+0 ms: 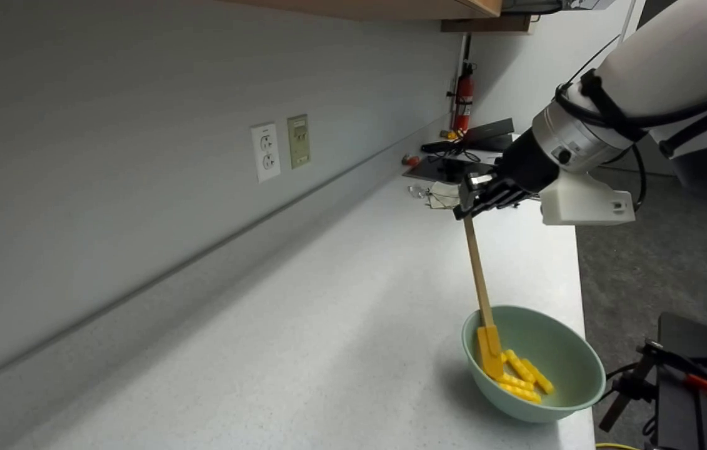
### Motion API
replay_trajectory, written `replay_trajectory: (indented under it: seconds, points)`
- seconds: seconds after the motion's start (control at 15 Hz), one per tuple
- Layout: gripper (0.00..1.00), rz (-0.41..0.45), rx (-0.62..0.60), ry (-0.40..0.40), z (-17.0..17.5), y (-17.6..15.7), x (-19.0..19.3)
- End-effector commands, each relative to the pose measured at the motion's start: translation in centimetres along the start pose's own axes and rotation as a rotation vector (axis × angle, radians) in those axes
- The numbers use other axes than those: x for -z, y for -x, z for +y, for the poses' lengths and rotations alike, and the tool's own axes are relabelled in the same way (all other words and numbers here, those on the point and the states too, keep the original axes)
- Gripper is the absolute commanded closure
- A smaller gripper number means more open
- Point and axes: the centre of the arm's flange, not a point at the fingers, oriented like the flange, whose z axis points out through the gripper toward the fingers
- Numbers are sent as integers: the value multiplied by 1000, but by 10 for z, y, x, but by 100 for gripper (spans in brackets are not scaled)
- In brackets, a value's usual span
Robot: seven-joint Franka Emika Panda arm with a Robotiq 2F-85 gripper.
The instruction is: Mix the contents of the bowl with the spatula
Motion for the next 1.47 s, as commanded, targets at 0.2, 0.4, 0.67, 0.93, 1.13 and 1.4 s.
replay_trajectory:
  seconds: [0.2,0.4,0.67,0.93,1.13,1.4]
  points:
    - [96,111,-2,-13,-4,-12,14]
    - [96,99,1,-9,-4,-11,15]
    - [96,57,8,8,-2,-7,14]
    - [96,-67,-6,24,2,7,6]
    - [96,-86,-24,55,19,9,-20]
    - [96,-25,-36,65,22,6,-23]
